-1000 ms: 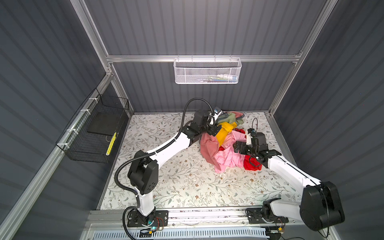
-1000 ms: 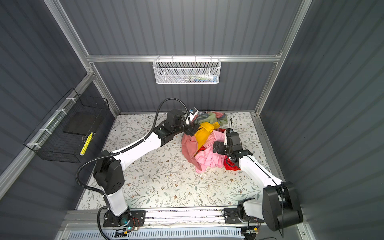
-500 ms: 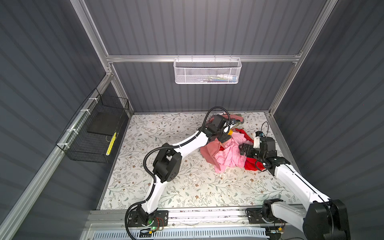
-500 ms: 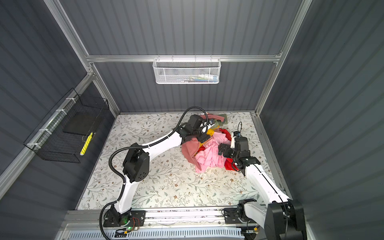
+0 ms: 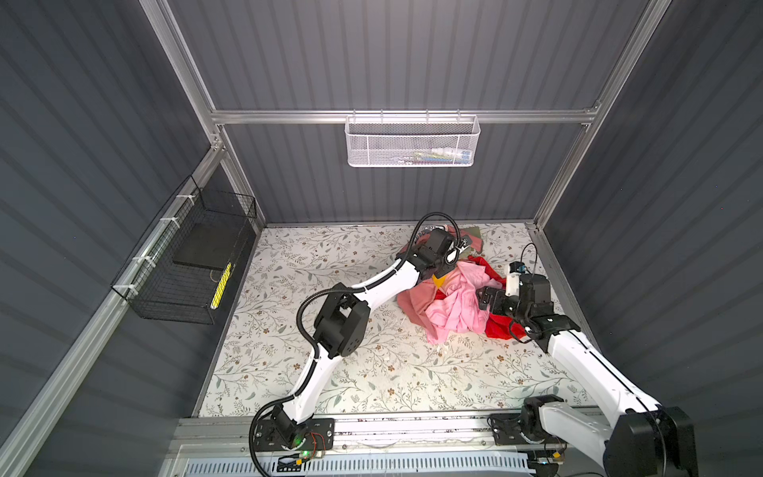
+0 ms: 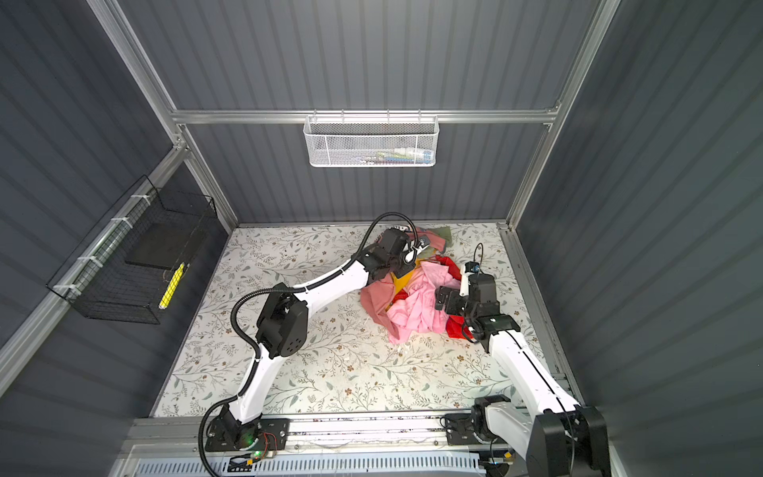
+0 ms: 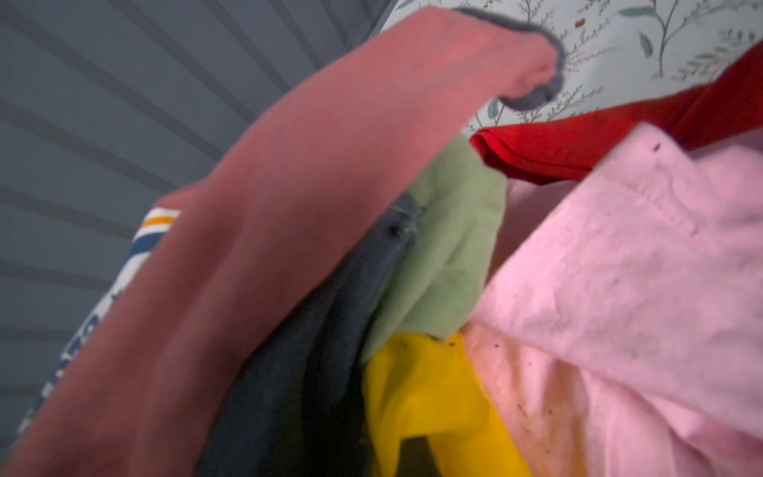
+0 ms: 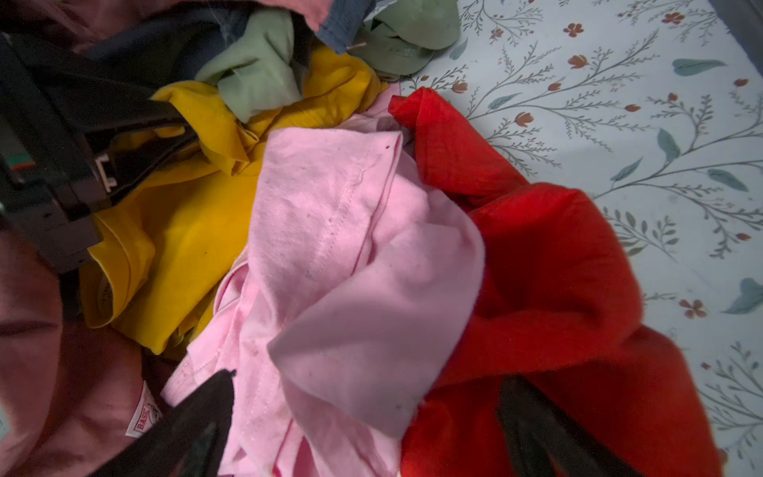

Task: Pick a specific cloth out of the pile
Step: 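Grasp the dusty-pink T-shirt with the left gripper and lift it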

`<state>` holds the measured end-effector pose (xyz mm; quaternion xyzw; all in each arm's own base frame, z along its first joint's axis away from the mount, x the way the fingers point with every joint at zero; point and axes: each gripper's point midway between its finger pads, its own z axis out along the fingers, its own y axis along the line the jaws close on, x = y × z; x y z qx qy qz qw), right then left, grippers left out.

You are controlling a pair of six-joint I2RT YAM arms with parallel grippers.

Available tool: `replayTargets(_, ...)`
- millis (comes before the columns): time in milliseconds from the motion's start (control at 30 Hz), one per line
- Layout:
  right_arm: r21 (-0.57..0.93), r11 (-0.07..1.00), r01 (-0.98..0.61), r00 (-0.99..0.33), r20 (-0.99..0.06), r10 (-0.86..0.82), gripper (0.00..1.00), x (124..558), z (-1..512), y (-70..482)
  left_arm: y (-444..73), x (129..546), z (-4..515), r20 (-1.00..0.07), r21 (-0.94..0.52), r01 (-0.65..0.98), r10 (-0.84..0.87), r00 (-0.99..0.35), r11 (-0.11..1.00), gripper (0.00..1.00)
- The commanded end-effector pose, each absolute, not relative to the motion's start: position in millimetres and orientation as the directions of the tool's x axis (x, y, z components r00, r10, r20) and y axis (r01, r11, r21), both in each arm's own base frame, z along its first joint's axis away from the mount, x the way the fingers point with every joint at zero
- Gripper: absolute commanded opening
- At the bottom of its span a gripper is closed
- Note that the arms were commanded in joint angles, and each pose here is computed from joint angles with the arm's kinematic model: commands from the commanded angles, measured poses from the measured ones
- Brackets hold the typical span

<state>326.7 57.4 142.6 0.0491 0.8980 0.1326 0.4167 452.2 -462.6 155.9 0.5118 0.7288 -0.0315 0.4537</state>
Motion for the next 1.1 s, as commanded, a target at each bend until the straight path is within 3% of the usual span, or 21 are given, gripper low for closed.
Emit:
replayTargets(0, 0.267, 0.963, -0.020, -0.650, -0.735, 0.191, 0.99, 325, 140, 55, -482, 422, 206, -0.752, 0.395, 0.809, 0.660, 0.012, 0.436, 0.00)
replayTargets(167, 0.263, 0.965, -0.010, -0.642, -0.741, 0.196, 0.99, 328, 143, 52, -496, 396, 243, -0.787, 0.395, 0.821, 0.614, 0.070, 0.413, 0.00)
replayTargets(467, 0.276, 0.961, -0.013, -0.632, -0.747, 0.206, 0.99, 328, 147, 51, -503, 365, 336, -0.899, 0.244, 0.881, 0.434, 0.049, 0.406, 0.00)
replayTargets(867, 0.310, 0.949, -0.060, -0.599, -0.771, 0.214, 0.99, 330, 162, 58, -498, 317, 454, -0.984, 0.137, 0.942, 0.153, 0.093, 0.305, 0.00)
replayTargets(1067, 0.315, 0.947, -0.056, -0.591, -0.775, 0.222, 0.99, 329, 165, 57, -498, 310, 479, -0.993, 0.110, 0.953, 0.074, 0.093, 0.284, 0.00)
